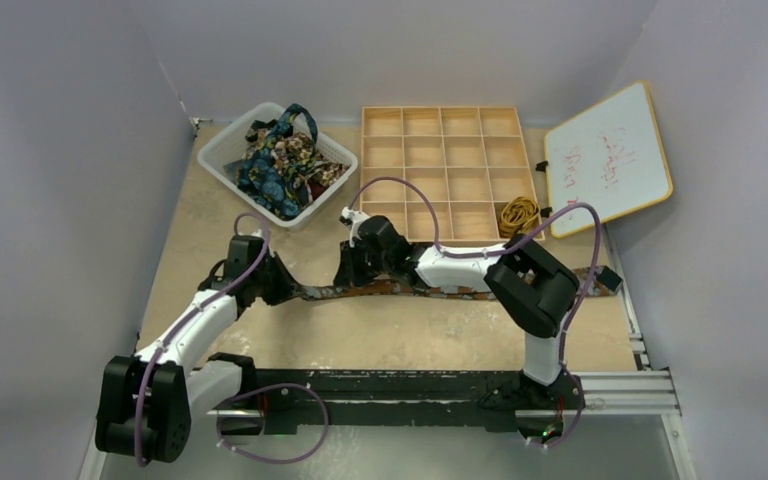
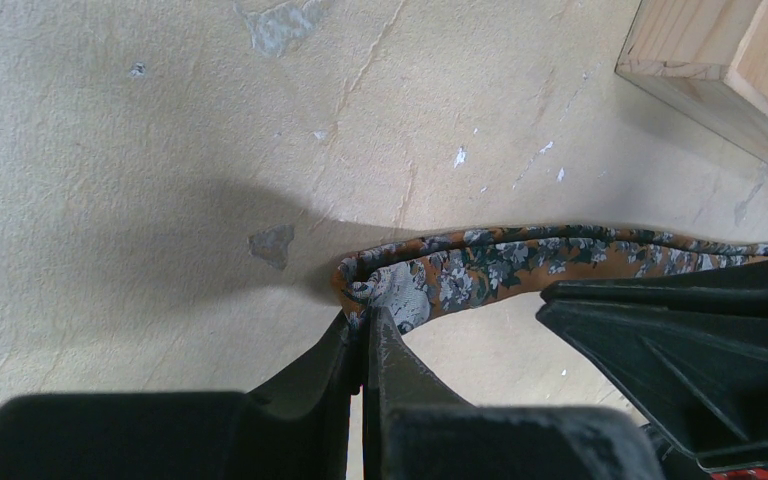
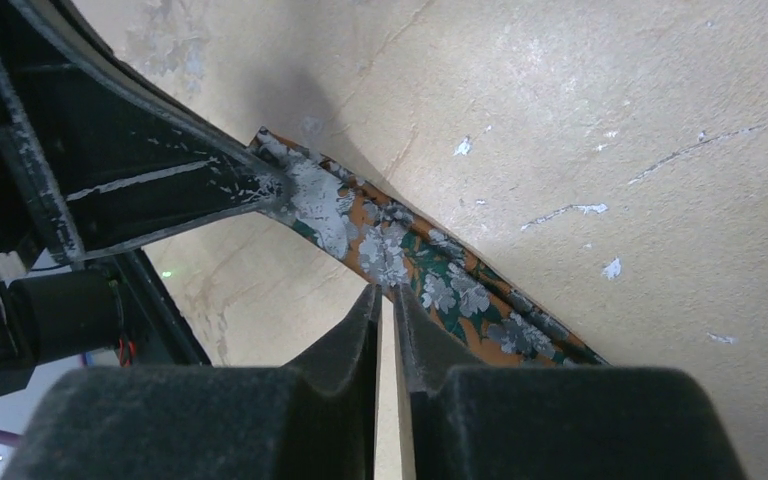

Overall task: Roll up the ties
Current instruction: Roll the tie at the center of the board.

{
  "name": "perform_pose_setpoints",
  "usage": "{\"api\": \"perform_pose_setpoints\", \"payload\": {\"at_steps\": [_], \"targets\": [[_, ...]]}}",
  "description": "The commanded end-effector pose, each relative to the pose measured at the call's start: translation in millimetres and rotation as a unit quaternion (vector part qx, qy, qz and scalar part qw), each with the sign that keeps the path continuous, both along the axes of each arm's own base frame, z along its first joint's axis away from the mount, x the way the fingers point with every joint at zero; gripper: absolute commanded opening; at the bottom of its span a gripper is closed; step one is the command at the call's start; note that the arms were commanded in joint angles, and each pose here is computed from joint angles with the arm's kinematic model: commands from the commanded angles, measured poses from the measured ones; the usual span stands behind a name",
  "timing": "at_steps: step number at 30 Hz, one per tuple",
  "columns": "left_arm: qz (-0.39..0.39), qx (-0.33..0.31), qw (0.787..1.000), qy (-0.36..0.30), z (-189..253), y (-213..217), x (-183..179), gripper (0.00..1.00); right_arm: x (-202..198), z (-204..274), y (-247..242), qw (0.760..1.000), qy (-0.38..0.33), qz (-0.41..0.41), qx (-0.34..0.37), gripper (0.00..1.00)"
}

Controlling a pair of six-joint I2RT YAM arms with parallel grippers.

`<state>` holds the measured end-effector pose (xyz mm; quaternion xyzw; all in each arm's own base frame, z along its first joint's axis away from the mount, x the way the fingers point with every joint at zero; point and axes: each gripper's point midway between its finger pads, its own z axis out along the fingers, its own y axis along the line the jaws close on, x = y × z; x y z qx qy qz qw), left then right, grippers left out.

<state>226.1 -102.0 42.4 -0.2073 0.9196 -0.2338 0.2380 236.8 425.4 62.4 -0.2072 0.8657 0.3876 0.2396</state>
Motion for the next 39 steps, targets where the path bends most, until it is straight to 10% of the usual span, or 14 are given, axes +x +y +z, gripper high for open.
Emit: {"api": "perform_pose_setpoints", "payload": {"at_steps": [1,24,39], "targets": [[-0.013,0.002,1.0,-0.024,8,-3,10,0.0,-3,-1,8,1.0,0.018,0.01,-0.003,0.09],[-0.129,-0.097,0.977,-0.137,80,-51,24,0.0,-3,-66,-5,0.993,0.064,-0.035,-0.096,0.0],[-0.18,-0.103,0.971,-0.116,67,-81,30,0.0,15,12,-12,0.997,0.043,-0.071,0.004,0.0]]}}
